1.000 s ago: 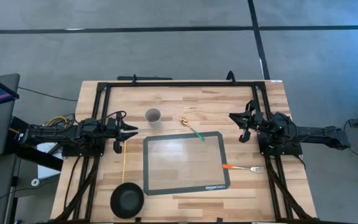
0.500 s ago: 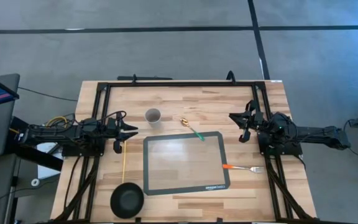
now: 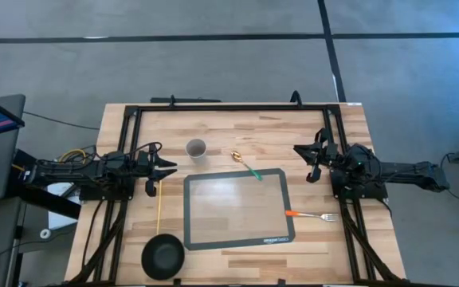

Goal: Pick & Place Utensil

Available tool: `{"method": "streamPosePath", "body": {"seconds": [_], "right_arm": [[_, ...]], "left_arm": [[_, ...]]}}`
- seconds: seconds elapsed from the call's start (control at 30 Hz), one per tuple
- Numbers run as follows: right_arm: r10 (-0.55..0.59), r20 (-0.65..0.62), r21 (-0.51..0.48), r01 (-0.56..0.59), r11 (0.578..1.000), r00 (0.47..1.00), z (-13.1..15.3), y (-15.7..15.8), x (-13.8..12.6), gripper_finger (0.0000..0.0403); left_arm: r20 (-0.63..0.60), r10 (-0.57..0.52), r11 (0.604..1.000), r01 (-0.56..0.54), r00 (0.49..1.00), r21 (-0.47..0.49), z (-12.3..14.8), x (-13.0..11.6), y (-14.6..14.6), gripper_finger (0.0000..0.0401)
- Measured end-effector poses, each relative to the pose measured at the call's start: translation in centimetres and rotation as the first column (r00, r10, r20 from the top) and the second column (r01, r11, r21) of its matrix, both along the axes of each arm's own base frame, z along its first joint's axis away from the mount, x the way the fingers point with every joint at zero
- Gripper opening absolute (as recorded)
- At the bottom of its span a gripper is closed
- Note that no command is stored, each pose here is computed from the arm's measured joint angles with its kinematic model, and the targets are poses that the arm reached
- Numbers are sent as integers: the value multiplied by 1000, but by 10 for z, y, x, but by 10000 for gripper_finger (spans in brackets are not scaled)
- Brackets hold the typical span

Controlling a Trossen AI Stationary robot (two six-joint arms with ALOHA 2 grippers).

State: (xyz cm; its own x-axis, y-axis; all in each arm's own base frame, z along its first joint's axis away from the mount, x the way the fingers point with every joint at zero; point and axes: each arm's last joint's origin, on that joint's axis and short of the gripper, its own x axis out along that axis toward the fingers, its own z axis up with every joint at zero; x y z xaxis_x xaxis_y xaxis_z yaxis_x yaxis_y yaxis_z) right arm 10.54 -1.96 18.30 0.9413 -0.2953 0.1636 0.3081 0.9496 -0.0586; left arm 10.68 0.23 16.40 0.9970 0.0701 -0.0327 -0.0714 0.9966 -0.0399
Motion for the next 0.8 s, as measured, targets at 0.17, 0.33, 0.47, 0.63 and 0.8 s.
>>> {"method": "streamPosePath", "body": {"seconds": [0.17, 0.33, 0.47, 0.63, 0.8], "right_arm": [[0, 0, 0, 0, 1000, 1000, 0, 0, 0, 29], [0, 0, 0, 0, 1000, 1000, 0, 0, 0, 27], [0, 0, 0, 0, 1000, 1000, 0, 0, 0, 29], [1, 6, 4, -1, 1000, 1000, 1, 0, 0, 27], [3, 10, 15, -4, 1000, 1000, 1, 0, 0, 28]], "left_arm": [[13, -1, 1000, 0, 1000, 4, 1, 0, 0, 97], [30, 0, 1000, 0, 1000, 3, 3, 0, 0, 97], [31, -1, 1000, 1, 1000, 2, 3, 0, 0, 97], [37, -1, 1000, 0, 999, 11, 4, 0, 0, 97], [71, -21, 1000, 20, 997, 8, 7, 0, -1, 97]]}}
